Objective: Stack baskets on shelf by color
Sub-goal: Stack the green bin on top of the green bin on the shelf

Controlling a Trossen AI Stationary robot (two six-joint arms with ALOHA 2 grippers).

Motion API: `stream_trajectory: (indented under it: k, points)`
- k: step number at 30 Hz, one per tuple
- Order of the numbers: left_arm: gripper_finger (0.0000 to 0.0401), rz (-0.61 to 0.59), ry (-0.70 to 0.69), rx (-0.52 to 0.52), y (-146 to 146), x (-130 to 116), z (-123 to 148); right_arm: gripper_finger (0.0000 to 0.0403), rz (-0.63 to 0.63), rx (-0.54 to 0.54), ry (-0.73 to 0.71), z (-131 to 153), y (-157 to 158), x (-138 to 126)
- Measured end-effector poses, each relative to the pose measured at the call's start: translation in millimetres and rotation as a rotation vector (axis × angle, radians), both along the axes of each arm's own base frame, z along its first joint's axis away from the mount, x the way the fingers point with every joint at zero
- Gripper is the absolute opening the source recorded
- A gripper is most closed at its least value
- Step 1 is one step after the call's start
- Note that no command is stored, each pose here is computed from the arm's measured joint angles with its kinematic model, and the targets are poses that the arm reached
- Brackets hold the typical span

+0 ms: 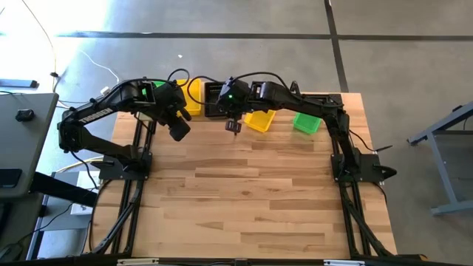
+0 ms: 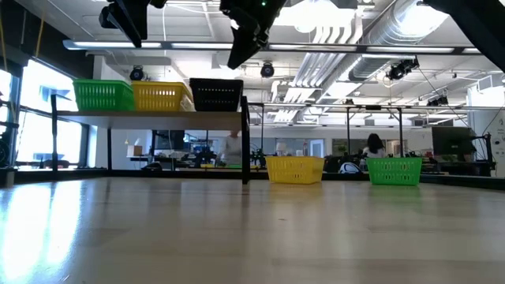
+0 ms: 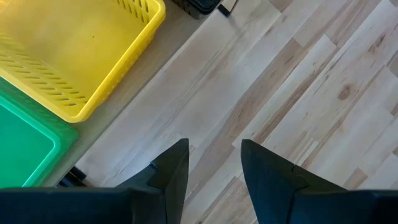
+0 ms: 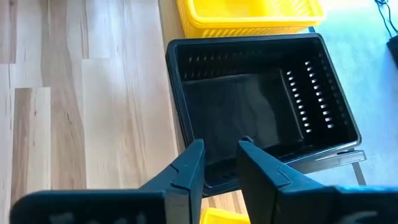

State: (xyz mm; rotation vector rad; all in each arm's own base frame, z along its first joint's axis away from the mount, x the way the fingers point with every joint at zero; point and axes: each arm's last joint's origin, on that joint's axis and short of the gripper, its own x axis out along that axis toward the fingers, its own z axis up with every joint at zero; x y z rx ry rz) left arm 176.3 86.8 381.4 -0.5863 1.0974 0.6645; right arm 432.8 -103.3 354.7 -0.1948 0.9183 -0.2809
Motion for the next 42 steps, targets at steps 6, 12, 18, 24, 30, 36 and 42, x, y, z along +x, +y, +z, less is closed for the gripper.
stream_trajectory:
  k: [6, 12, 18, 24, 30, 36, 42]
  points:
    - [0.0136, -0.003, 0.001, 0.001, 0, 0, 0, 0.008, -0.018, 0.008, -0.021, 2, 0, 1]
    - [0.0136, -0.048, 0.006, 0.008, -4, 2, 0, 0.008, -0.076, 0.042, -0.031, 15, 4, -6]
    - [0.0135, -0.17, 0.01, 0.037, -19, 9, 0, 0.0073, -0.134, 0.01, 0.031, 28, 16, -18]
    - [0.0135, -0.266, 0.012, 0.048, -33, 14, 0, 0.0061, -0.158, 0.06, 0.108, 28, 27, -32]
    - [0.0135, -0.35, 0.002, 0.068, -40, 17, 1, 0.0053, -0.207, 0.079, 0.204, 25, 33, -42]
    - [0.0135, -0.432, -0.072, 0.035, -42, 27, -9, 0.0051, -0.263, 0.056, 0.325, 20, 34, -54]
    - [0.0135, -0.444, -0.044, -0.026, -42, 30, -34, 0.005, -0.257, 0.034, 0.357, 16, 32, -59]
